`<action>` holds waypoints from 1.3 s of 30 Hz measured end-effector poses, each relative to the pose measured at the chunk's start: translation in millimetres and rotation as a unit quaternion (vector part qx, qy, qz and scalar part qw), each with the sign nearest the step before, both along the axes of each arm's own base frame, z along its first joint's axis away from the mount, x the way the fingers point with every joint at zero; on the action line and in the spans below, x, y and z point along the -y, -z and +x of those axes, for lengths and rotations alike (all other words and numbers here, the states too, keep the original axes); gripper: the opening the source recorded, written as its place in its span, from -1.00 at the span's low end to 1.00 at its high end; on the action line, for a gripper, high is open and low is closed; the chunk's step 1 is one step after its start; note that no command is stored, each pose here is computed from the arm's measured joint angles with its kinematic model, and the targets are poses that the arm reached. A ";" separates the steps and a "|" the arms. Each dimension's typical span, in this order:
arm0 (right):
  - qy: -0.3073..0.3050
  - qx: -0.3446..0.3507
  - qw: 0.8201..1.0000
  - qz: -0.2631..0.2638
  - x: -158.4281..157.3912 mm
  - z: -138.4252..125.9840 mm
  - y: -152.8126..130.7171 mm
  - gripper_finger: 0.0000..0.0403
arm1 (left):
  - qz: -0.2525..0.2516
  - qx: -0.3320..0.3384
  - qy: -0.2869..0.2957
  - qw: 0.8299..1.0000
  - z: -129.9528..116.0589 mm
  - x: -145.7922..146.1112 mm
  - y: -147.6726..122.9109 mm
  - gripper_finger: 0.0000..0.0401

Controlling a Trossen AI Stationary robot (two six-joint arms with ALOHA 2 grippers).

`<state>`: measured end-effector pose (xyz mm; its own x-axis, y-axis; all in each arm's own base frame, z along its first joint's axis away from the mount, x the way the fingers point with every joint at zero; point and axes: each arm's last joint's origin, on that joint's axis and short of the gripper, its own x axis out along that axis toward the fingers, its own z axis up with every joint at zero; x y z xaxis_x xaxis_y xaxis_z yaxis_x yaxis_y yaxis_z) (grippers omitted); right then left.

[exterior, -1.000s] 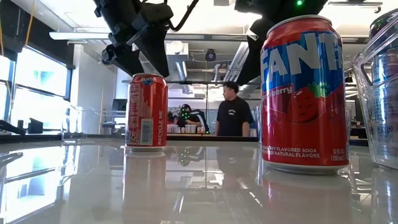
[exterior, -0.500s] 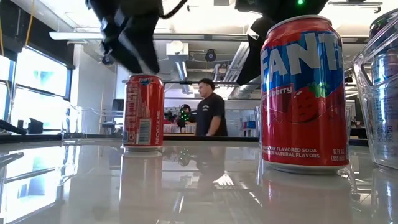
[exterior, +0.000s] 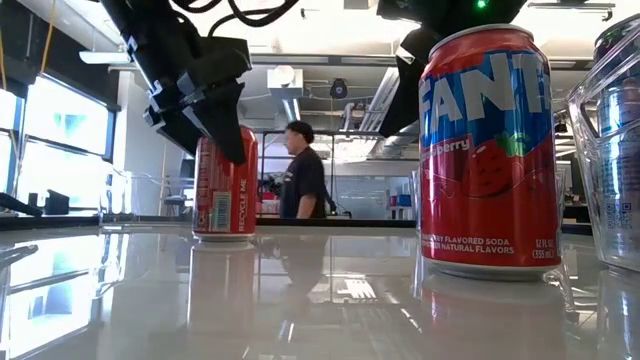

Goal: Sort soda cans
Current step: Put the red soda can into the top left transparent bin

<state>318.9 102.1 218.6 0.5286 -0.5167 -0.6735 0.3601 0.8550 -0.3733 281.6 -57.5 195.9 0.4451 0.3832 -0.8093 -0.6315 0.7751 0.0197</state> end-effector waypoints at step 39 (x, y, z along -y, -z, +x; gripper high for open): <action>0.015 -0.010 0.999 -0.037 -16.1 -16.7 2.0 0.62 | 0.084 -0.016 -0.249 0.965 -129.8 -219.3 -118.9 0.40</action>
<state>302.3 118.2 216.6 0.4991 -0.5801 -0.6438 0.3759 0.8143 -0.4423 151.8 161.9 314.7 0.1474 0.6701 -0.7275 -0.9221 0.3591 0.1439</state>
